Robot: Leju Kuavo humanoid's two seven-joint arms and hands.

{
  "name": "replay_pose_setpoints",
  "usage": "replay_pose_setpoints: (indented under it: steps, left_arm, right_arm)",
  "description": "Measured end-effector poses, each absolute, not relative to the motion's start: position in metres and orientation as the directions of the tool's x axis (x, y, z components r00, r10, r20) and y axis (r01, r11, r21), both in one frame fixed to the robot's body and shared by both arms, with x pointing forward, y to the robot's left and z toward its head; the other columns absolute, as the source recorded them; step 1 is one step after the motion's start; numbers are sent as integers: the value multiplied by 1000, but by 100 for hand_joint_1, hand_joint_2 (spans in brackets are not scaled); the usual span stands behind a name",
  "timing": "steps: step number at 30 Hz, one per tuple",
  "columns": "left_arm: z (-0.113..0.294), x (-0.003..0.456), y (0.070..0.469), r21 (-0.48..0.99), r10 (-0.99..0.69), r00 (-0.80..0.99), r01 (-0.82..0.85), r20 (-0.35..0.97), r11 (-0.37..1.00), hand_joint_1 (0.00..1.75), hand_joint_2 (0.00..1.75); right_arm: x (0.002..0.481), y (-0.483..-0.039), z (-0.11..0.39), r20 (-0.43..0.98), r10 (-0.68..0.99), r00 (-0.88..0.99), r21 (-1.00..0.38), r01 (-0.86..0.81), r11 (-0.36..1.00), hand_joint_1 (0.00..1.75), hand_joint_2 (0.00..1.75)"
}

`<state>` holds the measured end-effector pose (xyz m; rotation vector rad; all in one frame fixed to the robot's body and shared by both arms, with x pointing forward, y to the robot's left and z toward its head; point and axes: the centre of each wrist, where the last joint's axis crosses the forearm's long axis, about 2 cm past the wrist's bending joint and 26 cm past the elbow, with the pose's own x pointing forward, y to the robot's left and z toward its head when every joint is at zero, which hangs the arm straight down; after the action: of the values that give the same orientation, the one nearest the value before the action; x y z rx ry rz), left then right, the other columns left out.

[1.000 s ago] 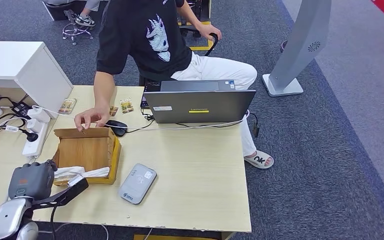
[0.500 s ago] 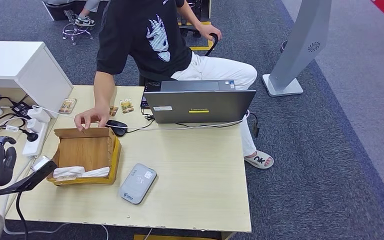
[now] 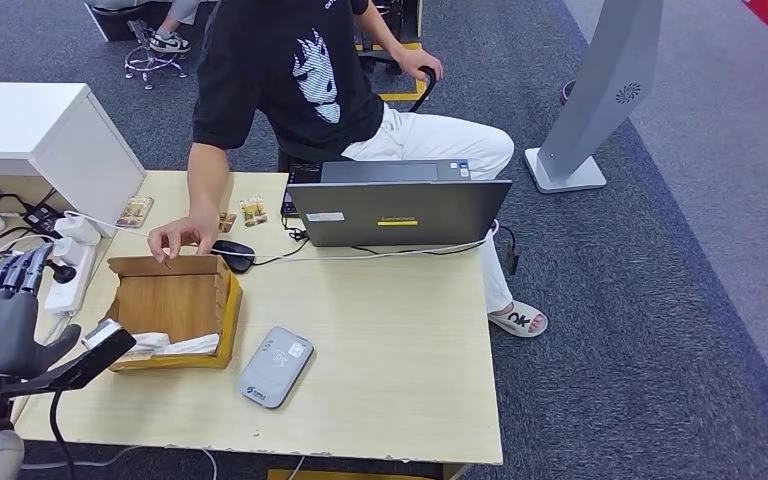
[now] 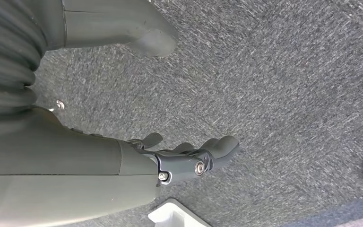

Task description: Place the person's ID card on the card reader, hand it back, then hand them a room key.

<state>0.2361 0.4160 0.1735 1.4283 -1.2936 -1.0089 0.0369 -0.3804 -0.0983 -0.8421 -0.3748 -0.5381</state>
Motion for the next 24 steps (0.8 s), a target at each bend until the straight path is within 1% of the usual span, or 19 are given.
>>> replay_pose_setpoints:
  steps: [11, 24]
  left_arm:
    - [166, 235, 395, 994, -995, 34, -54, 94, 92, 0, 175]
    - [166, 235, 392, 995, -995, 6, -26, 95, 94, 0, 175]
  right_arm:
    - [36, -372, -100, 502, -335, 798, -589, 598, 543, 0, 175]
    - [35, -369, -100, 499, -343, 796, -590, 602, 539, 0, 175]
